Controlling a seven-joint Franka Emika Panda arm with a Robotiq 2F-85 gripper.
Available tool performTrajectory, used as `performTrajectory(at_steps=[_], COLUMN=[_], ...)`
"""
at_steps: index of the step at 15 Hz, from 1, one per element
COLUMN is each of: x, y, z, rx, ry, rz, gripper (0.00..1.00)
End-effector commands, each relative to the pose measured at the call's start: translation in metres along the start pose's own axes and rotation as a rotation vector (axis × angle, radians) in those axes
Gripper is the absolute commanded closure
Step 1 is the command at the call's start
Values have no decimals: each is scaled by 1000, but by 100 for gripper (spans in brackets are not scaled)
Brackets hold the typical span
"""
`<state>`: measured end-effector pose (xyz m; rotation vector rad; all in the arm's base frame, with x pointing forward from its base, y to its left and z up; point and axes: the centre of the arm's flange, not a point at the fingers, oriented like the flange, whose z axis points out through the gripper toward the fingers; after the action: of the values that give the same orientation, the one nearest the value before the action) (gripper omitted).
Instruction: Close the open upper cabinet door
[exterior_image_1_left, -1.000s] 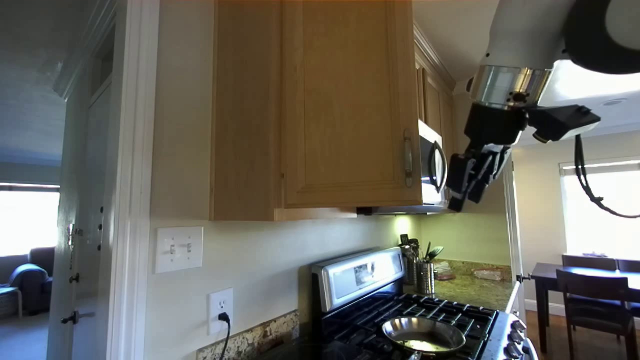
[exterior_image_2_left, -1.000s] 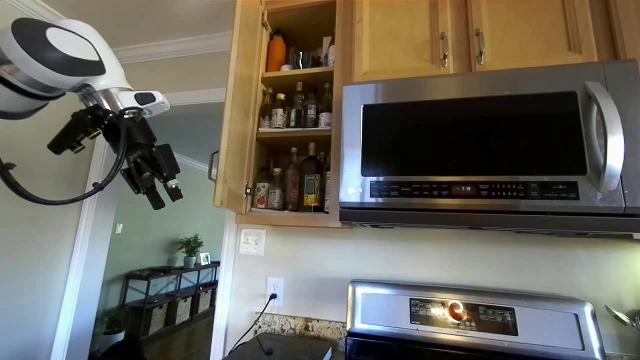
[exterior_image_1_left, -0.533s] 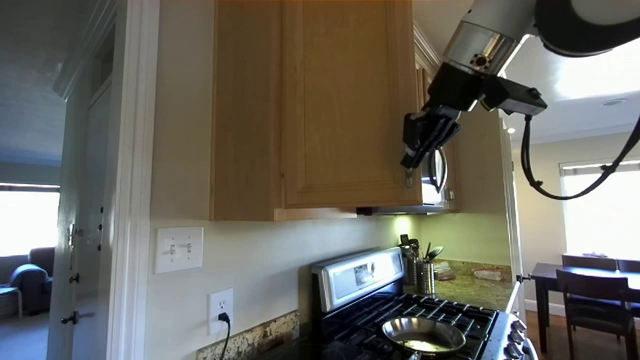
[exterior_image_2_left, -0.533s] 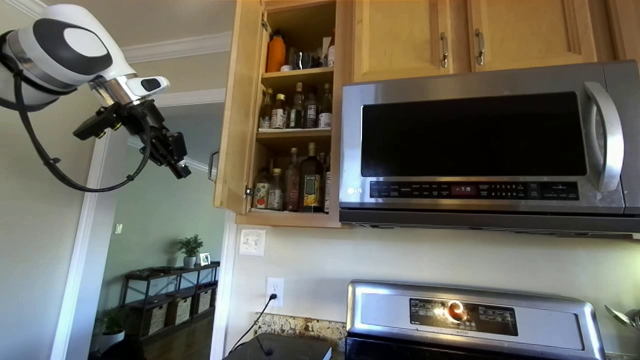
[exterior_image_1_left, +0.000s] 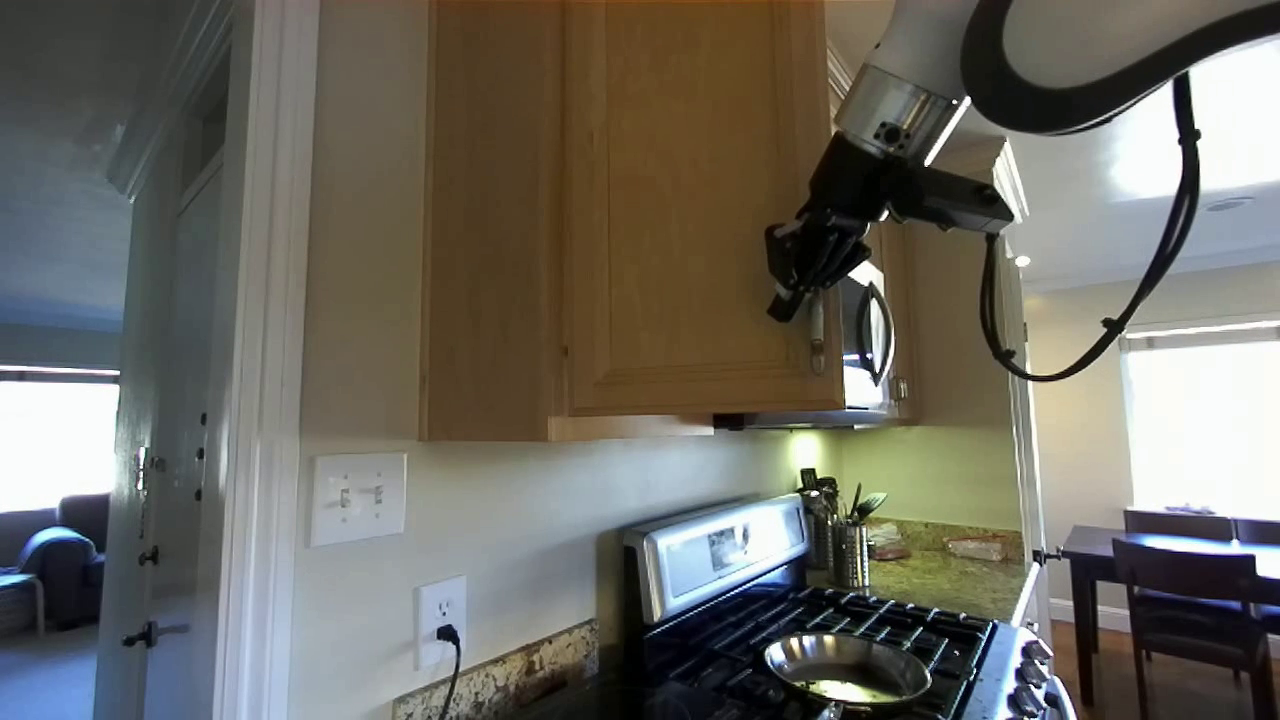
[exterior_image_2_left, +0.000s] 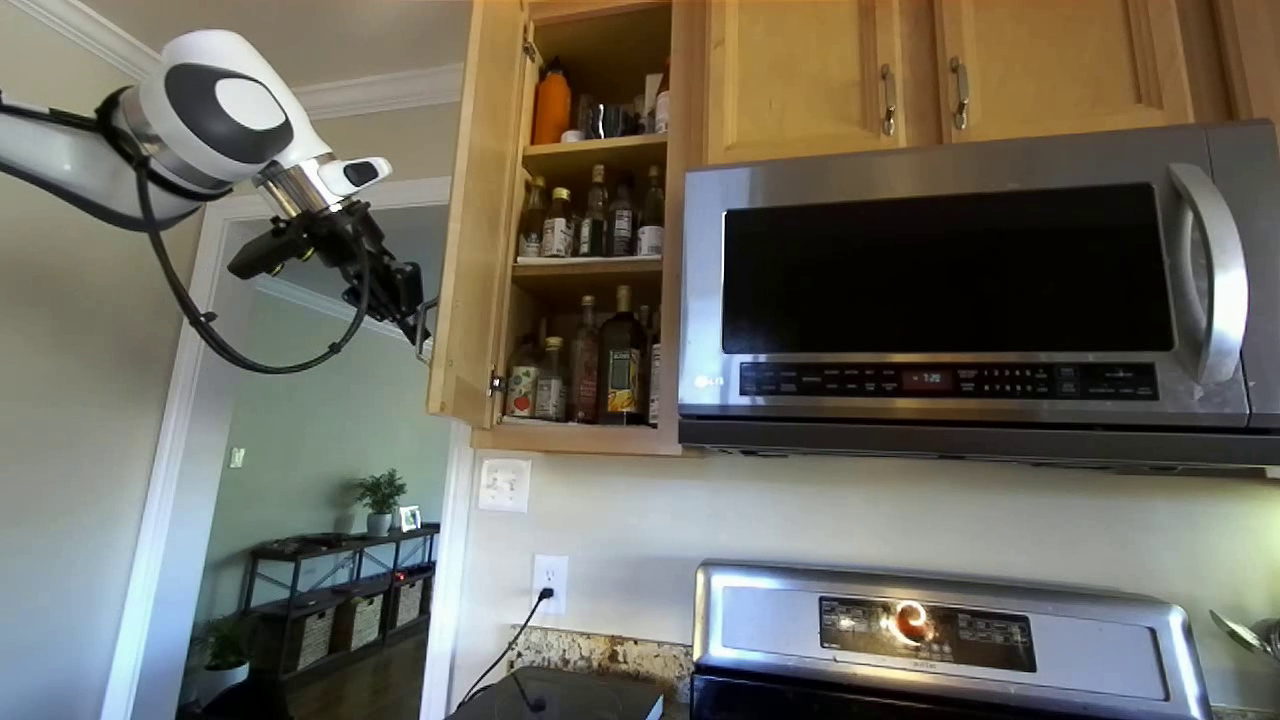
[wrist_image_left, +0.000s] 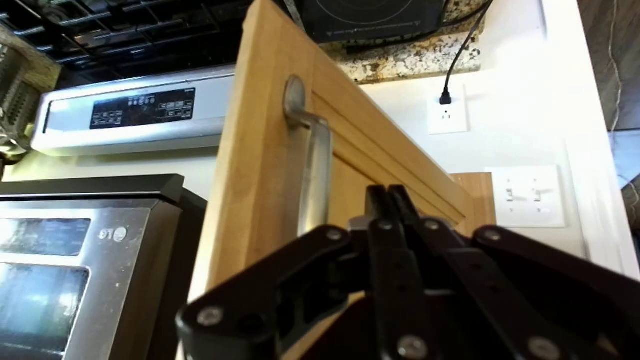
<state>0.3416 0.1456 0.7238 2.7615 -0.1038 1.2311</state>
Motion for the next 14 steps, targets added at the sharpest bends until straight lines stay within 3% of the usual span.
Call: performTrajectory(at_steps=[1, 9, 14], x=[15, 24, 27], y=[19, 91, 140], z=[8, 35, 68], rx=[-47, -149, -195], ry=[12, 1, -72], rz=[12, 43, 107], gripper=[95, 95, 95])
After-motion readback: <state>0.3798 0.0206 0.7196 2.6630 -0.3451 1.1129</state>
